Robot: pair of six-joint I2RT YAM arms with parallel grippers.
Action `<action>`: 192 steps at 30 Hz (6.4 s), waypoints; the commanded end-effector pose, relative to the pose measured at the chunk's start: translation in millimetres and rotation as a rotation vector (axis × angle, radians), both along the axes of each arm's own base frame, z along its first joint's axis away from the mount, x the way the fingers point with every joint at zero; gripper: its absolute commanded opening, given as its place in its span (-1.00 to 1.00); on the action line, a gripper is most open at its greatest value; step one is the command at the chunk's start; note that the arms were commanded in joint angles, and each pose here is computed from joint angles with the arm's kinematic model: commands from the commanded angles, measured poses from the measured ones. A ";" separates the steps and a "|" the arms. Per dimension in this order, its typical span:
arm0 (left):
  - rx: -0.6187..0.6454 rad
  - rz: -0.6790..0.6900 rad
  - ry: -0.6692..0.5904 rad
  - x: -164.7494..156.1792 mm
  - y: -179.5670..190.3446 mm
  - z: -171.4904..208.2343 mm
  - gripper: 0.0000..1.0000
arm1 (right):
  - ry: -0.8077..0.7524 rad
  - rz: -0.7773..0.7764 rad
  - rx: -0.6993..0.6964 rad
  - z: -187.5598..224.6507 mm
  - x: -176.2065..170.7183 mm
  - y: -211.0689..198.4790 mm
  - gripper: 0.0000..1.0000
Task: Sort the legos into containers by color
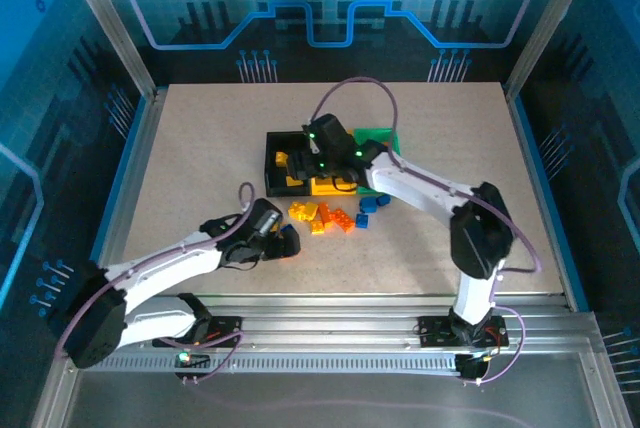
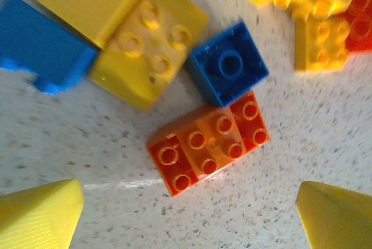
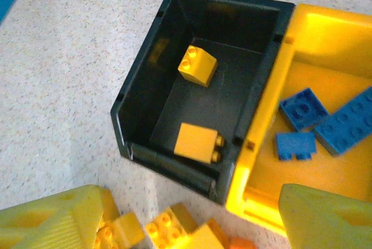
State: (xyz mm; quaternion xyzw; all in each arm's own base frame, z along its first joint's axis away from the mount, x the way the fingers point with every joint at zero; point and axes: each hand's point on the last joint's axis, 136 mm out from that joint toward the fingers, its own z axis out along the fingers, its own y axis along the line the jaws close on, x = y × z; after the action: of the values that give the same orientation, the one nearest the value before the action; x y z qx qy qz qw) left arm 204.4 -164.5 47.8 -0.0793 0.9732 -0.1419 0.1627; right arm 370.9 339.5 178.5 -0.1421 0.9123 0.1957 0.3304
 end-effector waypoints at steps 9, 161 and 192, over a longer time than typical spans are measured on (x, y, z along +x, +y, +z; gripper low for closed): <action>0.092 -0.075 -0.064 27.6 -28.6 -21.4 0.82 | -0.032 -0.074 0.043 7.2 -31.5 -50.9 0.65; -0.011 0.231 -0.240 -3.2 51.9 59.0 0.98 | 0.111 -0.248 -0.173 -51.7 22.9 -71.4 -0.35; -0.025 0.451 -0.075 69.8 70.7 -11.3 0.51 | 0.054 -0.292 -0.014 -19.5 7.6 -101.0 0.58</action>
State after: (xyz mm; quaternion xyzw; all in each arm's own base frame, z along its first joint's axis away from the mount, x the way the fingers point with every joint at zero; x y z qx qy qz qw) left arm 262.6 -94.7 34.8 -0.2951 0.9224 -0.1229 0.2168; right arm 375.5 244.6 147.1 -0.0241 0.9412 0.1244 0.3133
